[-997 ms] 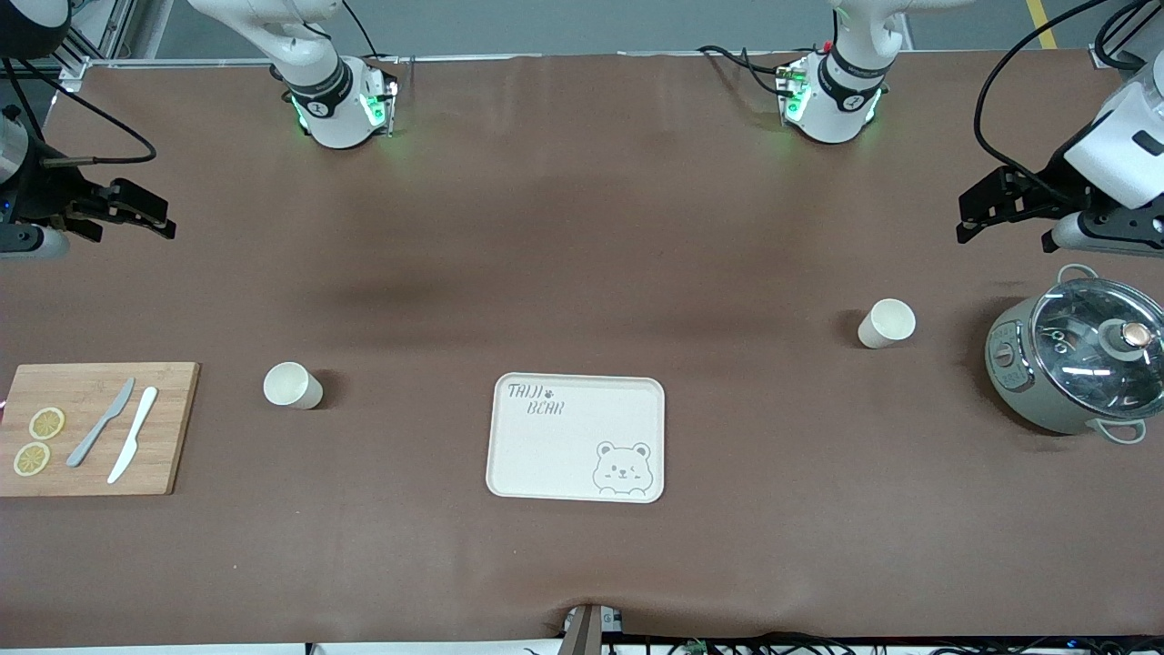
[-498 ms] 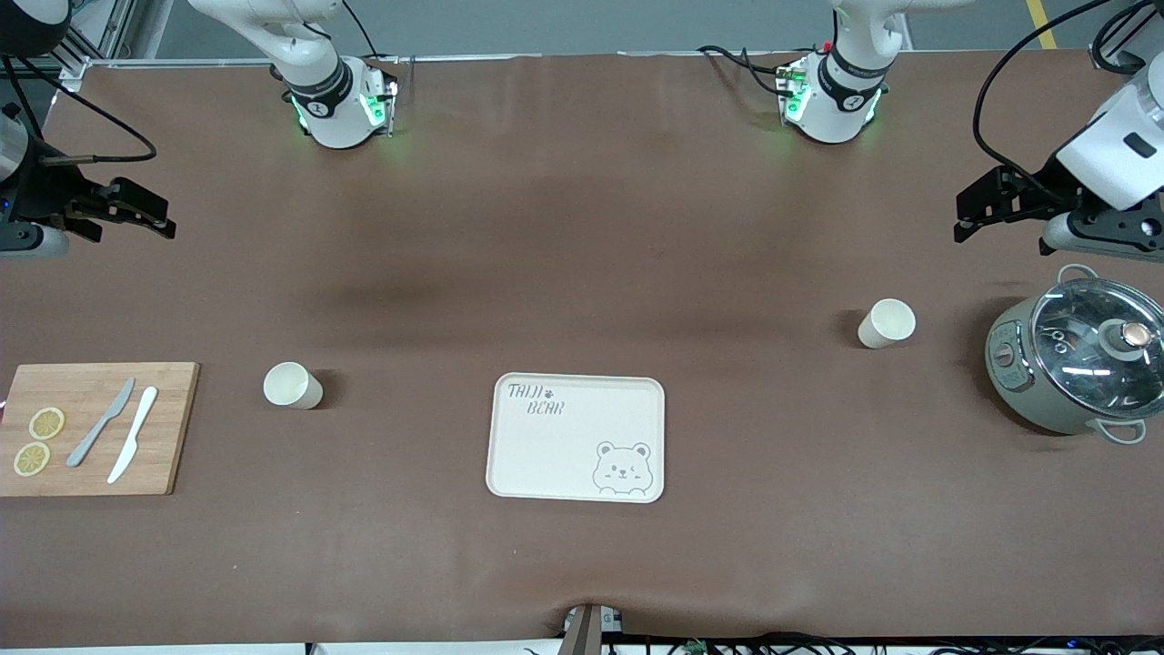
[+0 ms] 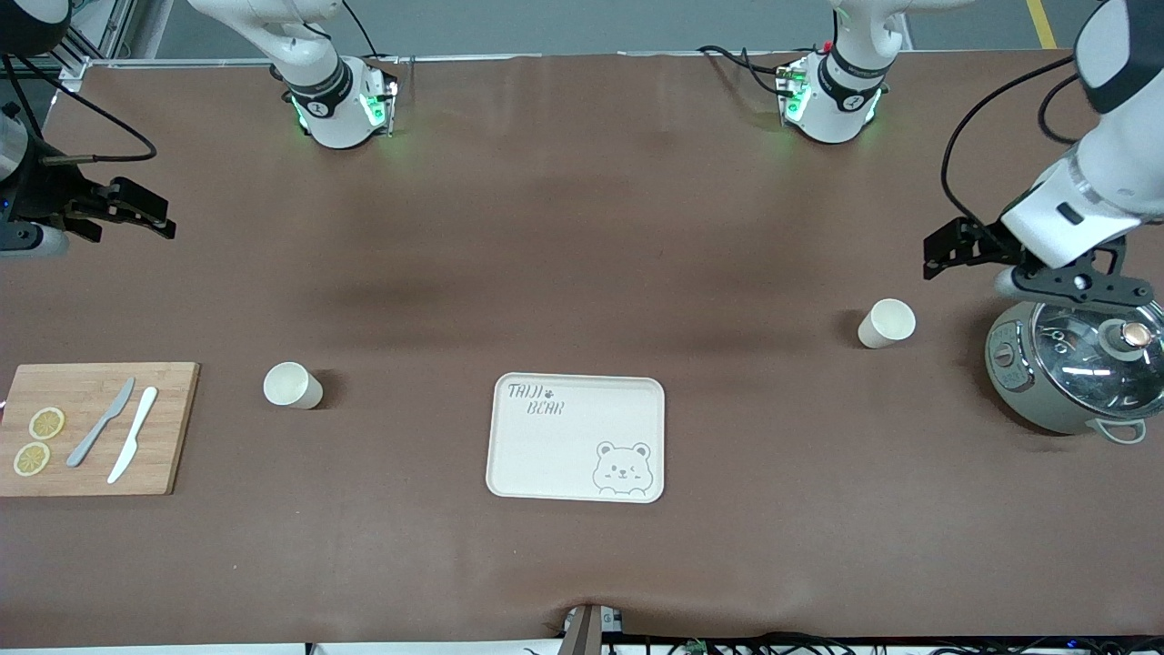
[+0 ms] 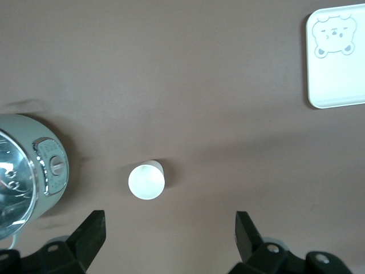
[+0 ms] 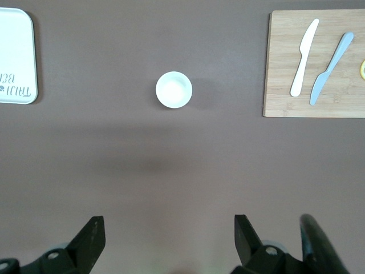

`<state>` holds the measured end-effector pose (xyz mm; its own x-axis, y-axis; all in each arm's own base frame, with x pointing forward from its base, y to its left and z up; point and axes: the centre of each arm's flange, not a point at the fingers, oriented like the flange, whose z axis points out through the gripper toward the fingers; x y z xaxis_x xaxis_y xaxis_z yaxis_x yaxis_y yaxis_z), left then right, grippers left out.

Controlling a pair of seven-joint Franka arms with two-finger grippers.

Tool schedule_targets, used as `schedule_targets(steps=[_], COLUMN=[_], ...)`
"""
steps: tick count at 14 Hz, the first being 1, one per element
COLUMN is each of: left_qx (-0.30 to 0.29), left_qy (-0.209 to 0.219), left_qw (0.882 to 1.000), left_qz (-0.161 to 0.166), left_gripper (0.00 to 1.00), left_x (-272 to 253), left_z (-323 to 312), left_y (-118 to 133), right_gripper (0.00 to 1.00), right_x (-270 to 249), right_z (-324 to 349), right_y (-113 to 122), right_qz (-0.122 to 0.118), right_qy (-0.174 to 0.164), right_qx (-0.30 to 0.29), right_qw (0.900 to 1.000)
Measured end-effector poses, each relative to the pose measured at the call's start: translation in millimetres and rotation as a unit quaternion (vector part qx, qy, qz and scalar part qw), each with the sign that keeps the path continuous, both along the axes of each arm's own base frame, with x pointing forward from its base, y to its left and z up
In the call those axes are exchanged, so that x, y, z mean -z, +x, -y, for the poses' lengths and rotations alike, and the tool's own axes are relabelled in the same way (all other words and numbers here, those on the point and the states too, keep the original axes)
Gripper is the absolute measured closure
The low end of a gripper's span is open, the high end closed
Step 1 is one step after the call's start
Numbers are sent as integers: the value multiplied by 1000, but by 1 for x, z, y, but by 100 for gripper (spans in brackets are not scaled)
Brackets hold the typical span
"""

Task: Place white IKEA cup upright on tray with both arms
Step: 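Move the left gripper over the white cup beside the pot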

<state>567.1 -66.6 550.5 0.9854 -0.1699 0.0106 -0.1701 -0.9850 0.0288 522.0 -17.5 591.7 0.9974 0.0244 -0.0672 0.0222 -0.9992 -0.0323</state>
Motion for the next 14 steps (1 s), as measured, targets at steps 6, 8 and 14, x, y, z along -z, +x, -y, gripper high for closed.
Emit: schedule_targets(steps=[6,8,14], left_qx=[3,5,7], left_qy=[2,3,4], left_qw=[1000,1000,1000], left_qz=[-11,-4,16], left_gripper=[0,0,0], left_x=[62,82,128], left_z=[1,4,1], left_y=[-8,-14,-38], right_gripper=[0,0,0], right_x=[0,0,1], right_z=[-5,-5,-5], right_y=[0,0,1], right_qz=[1,1,1], right_qy=[0,0,0], right_qx=[-5,-5,-5], right_qw=[1000,1000,1000])
